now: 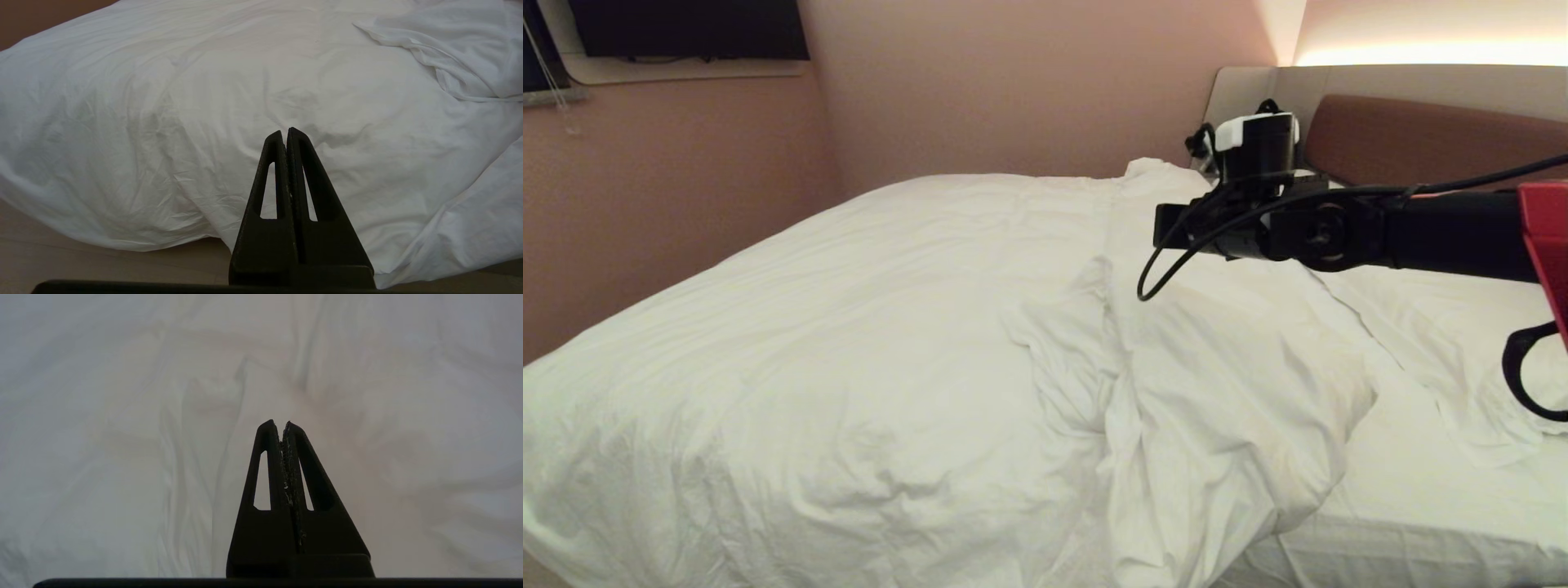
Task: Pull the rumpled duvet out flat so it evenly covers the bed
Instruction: Flatten the corners of the folded blanket
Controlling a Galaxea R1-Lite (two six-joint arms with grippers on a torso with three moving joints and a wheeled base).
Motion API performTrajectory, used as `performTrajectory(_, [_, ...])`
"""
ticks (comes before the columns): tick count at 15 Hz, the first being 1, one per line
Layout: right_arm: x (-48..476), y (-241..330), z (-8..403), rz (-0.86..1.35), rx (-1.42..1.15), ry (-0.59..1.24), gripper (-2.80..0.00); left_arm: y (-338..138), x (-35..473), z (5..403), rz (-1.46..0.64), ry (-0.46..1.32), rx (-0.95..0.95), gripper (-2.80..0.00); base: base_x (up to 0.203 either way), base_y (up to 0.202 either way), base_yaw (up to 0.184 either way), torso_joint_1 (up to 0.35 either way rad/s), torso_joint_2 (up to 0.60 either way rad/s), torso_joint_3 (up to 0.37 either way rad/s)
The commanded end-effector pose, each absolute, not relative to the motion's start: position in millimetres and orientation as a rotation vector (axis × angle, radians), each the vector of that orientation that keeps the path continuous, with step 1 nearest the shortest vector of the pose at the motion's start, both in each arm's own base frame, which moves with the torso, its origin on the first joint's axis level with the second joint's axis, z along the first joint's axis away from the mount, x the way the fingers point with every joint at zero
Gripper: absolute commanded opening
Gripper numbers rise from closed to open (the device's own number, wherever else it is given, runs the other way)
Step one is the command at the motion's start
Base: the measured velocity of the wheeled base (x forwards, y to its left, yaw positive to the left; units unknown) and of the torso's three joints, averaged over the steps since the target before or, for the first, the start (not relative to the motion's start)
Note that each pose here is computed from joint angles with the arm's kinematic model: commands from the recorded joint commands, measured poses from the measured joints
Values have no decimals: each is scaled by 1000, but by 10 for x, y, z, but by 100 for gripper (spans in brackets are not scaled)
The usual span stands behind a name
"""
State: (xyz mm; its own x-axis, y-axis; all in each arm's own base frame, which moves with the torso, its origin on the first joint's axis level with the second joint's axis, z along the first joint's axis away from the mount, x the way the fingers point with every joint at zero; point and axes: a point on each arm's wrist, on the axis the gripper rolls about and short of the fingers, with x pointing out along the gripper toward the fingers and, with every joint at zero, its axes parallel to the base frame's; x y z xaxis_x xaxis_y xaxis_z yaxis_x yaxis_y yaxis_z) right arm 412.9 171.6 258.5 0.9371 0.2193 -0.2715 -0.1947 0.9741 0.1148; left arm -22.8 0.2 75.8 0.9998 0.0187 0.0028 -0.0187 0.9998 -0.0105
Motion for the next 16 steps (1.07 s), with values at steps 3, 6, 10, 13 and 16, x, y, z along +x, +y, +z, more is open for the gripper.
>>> performTrajectory(3, [4136,1838,2297,220,11,436,-280,2,-228,758,20,-3,-11,-280,0,0,0,0,0,0])
performTrajectory(6, [4089,2005,2237,250,-13,447,-280,2,-228,758,20,-3,-11,-280,0,0,0,0,0,0])
performTrajectory(10, [4103,2080,2138,241,-61,459,-280,2,-228,758,20,-3,-11,-280,0,0,0,0,0,0])
performTrajectory(13, [4088,2153,2089,222,-90,462,-190,2,-228,758,20,-3,-11,-280,0,0,0,0,0,0])
performTrajectory(16, [4073,2230,2030,213,-143,464,0,2,-228,758,20,-3,-11,-280,0,0,0,0,0,0])
